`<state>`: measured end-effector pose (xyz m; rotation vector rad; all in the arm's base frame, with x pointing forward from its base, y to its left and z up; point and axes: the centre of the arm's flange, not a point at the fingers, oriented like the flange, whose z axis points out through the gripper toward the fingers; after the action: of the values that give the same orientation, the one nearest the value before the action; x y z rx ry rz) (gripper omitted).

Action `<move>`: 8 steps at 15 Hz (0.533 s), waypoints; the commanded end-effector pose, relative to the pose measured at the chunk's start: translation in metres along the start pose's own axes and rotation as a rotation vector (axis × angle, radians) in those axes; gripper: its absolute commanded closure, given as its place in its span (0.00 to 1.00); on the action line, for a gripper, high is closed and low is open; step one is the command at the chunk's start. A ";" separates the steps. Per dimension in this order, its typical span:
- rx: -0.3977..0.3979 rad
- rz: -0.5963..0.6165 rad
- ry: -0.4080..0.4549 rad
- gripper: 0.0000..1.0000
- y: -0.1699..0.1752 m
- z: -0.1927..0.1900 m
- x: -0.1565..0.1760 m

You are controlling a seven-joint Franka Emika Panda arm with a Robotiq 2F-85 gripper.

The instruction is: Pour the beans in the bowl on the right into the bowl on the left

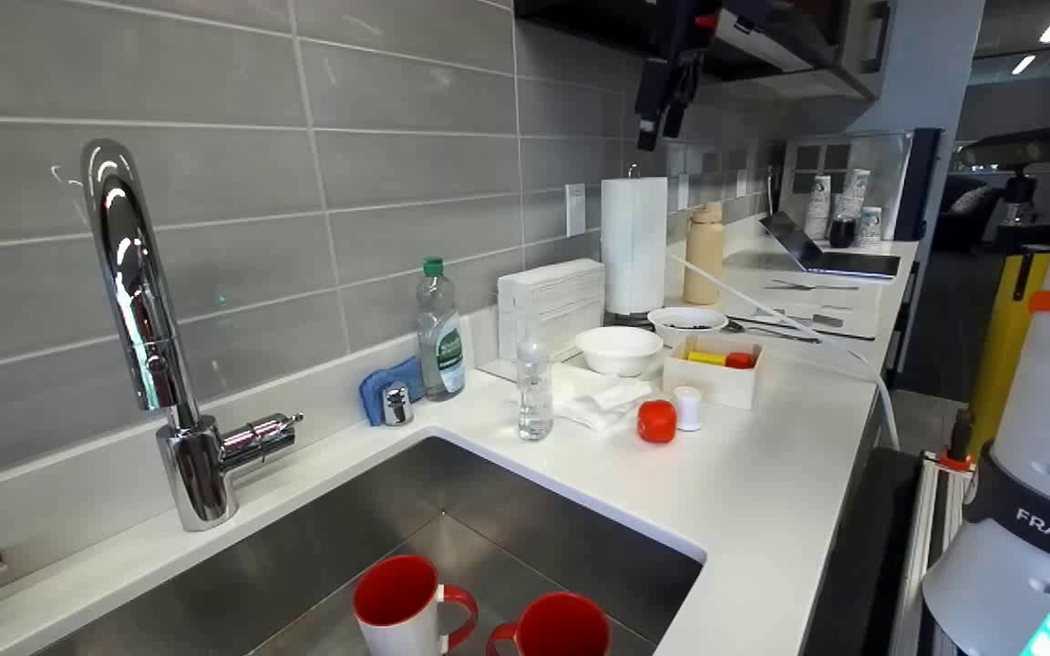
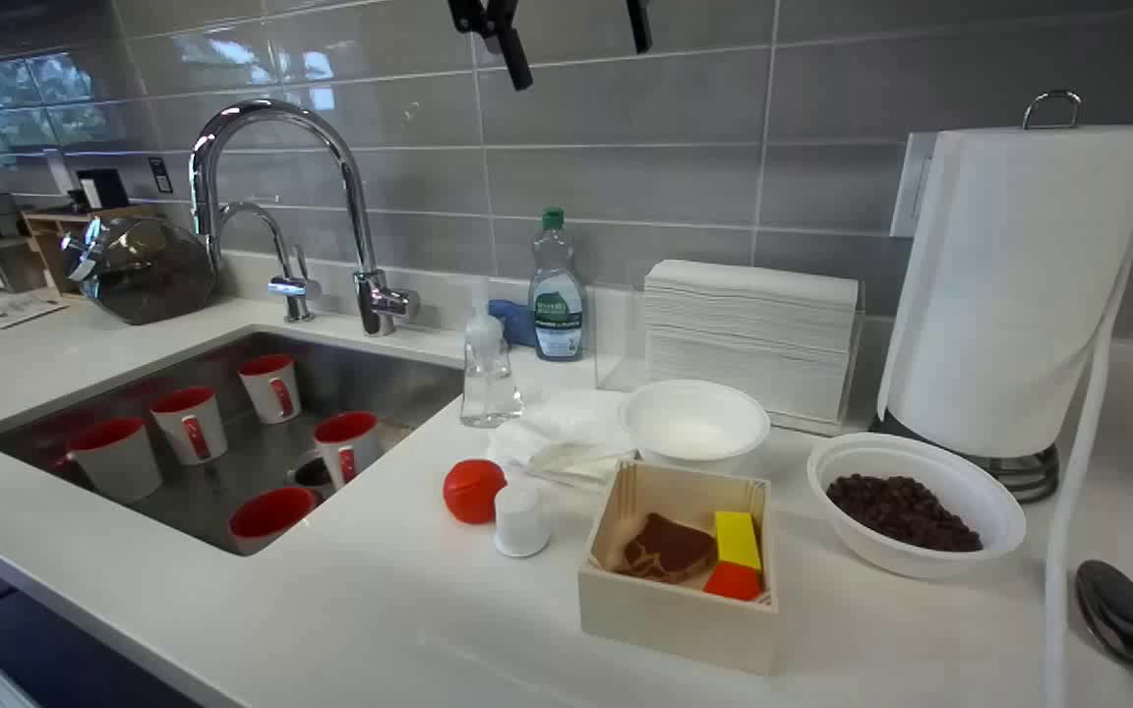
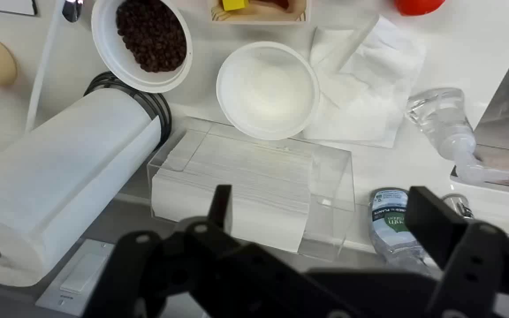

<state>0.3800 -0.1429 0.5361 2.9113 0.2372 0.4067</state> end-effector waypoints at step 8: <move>-0.004 -0.050 -0.003 0.00 0.006 0.004 0.000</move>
<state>0.3801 -0.1429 0.5365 2.9109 0.2370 0.4078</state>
